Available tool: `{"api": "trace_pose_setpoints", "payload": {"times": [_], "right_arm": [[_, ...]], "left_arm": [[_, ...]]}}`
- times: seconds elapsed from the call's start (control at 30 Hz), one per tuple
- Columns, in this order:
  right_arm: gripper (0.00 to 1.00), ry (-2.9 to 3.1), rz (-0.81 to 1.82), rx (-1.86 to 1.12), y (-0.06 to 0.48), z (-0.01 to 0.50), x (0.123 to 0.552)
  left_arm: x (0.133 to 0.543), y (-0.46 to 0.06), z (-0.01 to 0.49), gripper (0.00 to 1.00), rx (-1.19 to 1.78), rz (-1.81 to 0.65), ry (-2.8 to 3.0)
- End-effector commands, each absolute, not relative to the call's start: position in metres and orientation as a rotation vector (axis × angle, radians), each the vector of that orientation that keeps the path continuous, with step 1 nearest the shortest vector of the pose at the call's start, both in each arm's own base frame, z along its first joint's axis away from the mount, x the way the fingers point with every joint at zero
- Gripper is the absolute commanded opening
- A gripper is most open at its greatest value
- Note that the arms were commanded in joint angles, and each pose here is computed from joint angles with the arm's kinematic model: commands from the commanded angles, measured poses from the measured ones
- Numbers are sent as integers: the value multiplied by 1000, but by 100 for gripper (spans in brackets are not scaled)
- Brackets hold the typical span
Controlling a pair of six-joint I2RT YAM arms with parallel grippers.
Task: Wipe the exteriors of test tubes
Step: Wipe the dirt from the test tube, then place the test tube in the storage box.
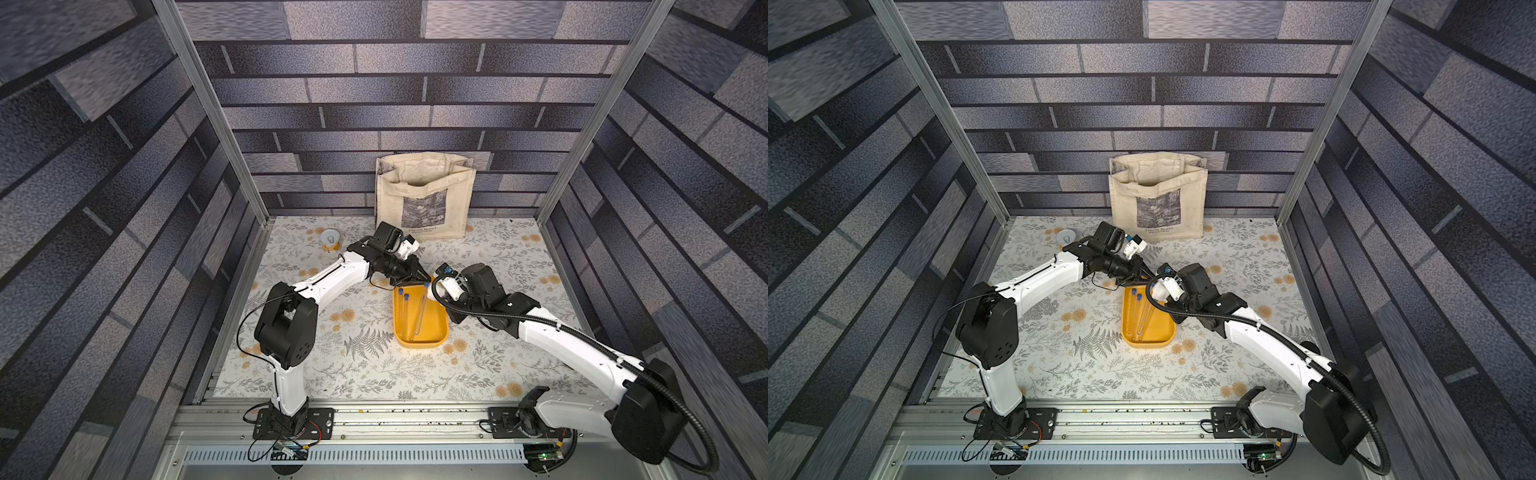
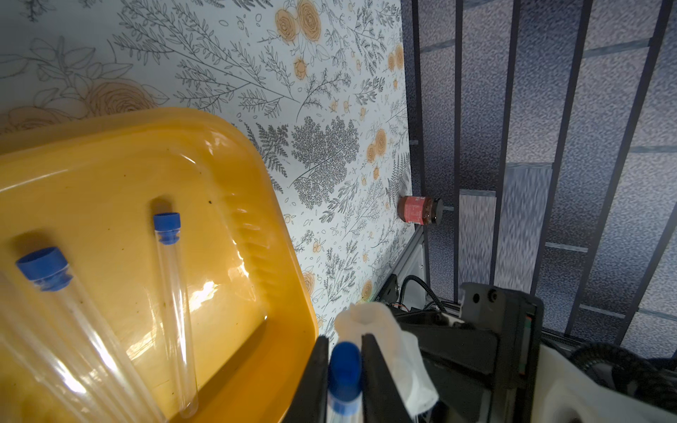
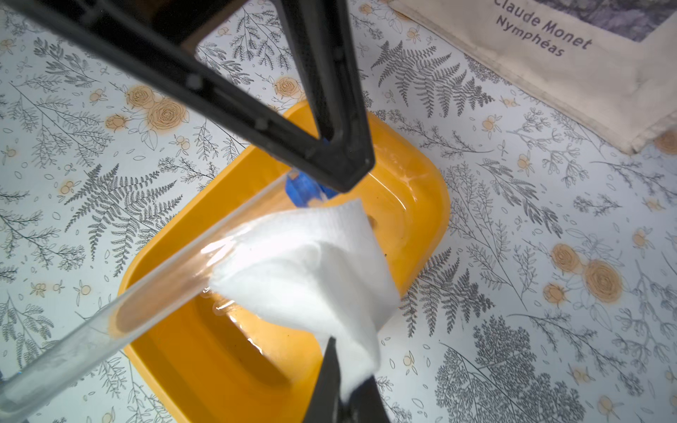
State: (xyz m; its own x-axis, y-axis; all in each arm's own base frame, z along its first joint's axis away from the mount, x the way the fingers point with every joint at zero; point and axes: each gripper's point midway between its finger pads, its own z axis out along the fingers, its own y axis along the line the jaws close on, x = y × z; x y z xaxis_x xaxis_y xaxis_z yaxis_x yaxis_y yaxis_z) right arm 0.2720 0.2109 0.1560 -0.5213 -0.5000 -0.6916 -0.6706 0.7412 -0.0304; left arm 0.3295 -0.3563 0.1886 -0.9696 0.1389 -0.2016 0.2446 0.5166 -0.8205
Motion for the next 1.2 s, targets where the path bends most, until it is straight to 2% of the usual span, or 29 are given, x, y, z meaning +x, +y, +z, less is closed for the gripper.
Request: {"api": "trace_pose_setpoints", "payload": {"times": [0.0, 0.27, 0.53, 0.83, 1.17], "right_arm": [[0, 2323, 246, -701, 184, 152, 265], [0, 2414, 142, -512, 150, 158, 253], [0, 2406, 187, -485, 150, 164, 246], [0, 2403, 206, -482, 147, 164, 238], [0, 2387, 200, -479, 140, 173, 231]], "left_arm": [[330, -351, 185, 13, 357, -1381, 2657], [339, -358, 158, 14, 368, -1165, 2750], [352, -367, 130, 12, 395, -987, 2798], [365, -353, 100, 11, 389, -763, 2835], [373, -355, 75, 12, 391, -709, 2864]]}}
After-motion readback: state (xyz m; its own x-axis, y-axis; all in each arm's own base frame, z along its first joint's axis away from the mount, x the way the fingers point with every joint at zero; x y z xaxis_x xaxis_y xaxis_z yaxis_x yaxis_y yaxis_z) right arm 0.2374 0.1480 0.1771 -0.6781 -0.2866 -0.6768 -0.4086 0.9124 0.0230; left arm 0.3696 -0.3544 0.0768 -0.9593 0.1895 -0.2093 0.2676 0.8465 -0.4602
